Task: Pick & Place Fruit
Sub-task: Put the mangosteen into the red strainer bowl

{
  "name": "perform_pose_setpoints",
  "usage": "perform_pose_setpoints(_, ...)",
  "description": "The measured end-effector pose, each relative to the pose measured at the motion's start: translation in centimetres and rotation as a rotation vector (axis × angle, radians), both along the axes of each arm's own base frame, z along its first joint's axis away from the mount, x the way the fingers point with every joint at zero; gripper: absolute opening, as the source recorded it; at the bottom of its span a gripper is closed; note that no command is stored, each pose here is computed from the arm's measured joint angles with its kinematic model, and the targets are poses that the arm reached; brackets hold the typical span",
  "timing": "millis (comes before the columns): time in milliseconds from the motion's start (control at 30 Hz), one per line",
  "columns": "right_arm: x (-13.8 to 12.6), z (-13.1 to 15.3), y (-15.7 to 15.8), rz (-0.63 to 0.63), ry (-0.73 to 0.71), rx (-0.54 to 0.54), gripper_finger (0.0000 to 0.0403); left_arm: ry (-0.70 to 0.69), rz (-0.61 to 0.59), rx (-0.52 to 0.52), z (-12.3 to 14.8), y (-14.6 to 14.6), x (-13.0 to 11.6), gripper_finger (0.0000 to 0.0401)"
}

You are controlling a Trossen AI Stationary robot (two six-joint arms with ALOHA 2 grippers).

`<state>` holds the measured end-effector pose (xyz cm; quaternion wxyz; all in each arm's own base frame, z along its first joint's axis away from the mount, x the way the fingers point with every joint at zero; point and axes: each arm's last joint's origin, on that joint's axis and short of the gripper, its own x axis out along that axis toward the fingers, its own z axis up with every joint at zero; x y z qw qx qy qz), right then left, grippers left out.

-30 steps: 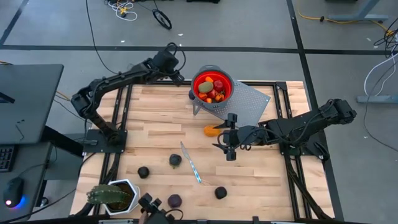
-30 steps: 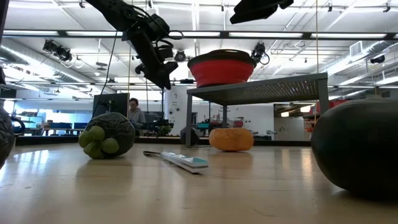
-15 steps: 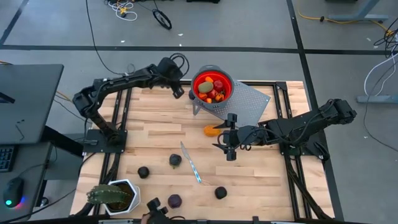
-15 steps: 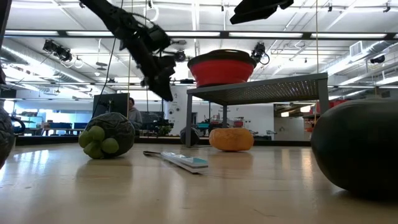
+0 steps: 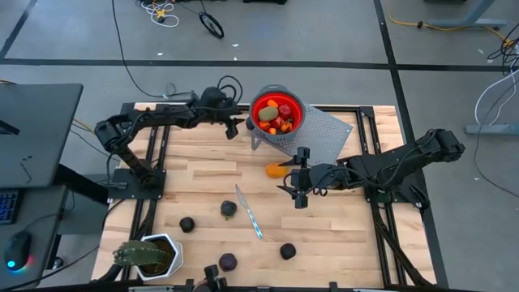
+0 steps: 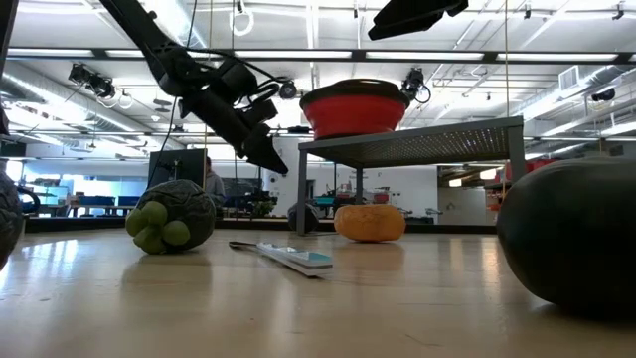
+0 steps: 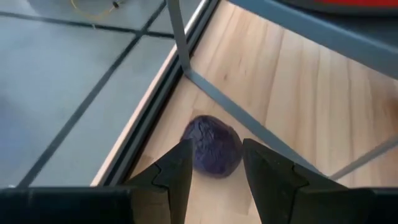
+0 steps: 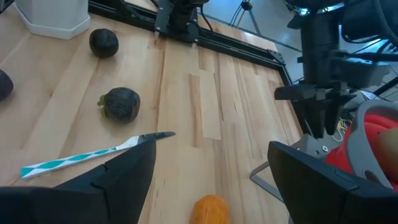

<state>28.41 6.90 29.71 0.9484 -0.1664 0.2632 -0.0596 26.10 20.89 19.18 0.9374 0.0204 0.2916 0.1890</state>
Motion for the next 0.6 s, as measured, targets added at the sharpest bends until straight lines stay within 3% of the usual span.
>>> perform_pose_setpoints(333,0.11,0.18,0.03,0.003,-0.021,0.001,0.0318,-0.076,0.016,-0.029,-0.32,-0.26,-0.02,0.0155)
perform_pose_setpoints(600,0.13,0.23,0.04,0.006,-0.024,-0.003,0.0318,-0.111,0.084,-0.124,-0.31,-0.19,-0.06,0.0207)
